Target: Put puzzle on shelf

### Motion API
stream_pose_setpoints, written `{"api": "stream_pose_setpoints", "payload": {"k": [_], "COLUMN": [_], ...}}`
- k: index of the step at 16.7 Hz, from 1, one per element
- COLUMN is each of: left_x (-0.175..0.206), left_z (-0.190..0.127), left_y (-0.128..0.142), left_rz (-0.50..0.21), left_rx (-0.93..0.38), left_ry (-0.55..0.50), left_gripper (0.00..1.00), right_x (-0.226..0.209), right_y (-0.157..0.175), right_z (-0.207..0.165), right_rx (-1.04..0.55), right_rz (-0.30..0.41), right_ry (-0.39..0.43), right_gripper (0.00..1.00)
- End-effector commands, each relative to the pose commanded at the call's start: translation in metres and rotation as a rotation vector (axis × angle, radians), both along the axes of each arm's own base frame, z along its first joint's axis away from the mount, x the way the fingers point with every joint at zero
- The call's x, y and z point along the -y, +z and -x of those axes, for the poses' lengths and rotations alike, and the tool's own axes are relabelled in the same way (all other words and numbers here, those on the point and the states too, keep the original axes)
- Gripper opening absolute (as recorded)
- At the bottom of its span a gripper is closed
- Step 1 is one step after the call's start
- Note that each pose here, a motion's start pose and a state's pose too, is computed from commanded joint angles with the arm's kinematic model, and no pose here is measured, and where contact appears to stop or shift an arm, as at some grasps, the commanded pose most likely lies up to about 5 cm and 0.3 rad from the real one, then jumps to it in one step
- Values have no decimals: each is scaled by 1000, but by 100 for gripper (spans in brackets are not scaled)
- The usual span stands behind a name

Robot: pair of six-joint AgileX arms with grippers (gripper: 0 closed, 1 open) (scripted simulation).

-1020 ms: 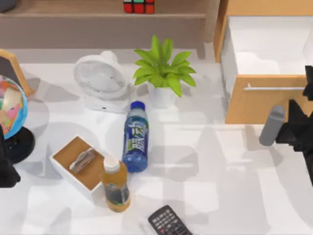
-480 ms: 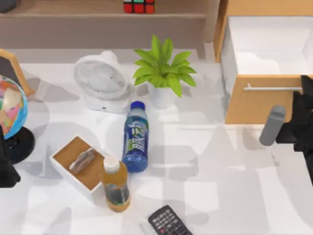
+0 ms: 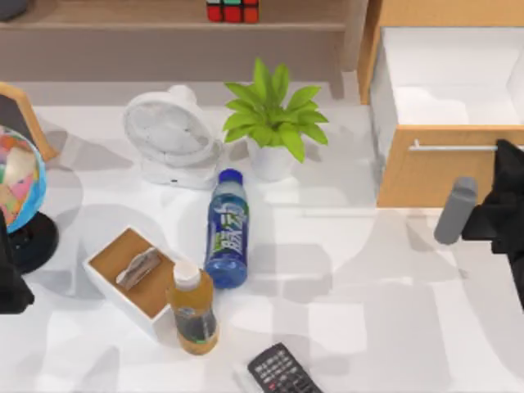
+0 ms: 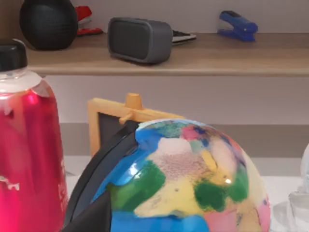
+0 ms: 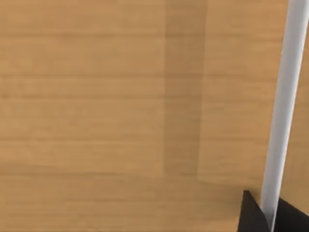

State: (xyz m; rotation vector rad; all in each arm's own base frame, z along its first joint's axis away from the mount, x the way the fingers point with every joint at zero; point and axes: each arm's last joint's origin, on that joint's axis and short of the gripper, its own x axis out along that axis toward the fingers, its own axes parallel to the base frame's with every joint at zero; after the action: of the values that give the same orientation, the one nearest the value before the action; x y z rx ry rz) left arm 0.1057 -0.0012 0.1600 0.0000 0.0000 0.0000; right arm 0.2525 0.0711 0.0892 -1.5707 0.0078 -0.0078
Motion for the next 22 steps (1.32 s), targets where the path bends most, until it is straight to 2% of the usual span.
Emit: {"api": "stream_pose_setpoints", "payload": {"k": [6, 16, 22], "left_x": [0, 0, 0], "left_z": [0, 0, 0], "left_y": [0, 0, 0], "left_rz": [0, 0, 0], "left_rx": [0, 0, 0], "left_ry": [0, 0, 0], "left_gripper": [100, 100, 100], "right_x": [0, 0, 0], "right_y": [-1, -1, -1], "right_z": [0, -60, -62], "right_rx": [-5, -5, -6], "right_rz": [-2, -1, -4], "right_ry": [0, 1, 0], "right_gripper": [0, 0, 0]}}
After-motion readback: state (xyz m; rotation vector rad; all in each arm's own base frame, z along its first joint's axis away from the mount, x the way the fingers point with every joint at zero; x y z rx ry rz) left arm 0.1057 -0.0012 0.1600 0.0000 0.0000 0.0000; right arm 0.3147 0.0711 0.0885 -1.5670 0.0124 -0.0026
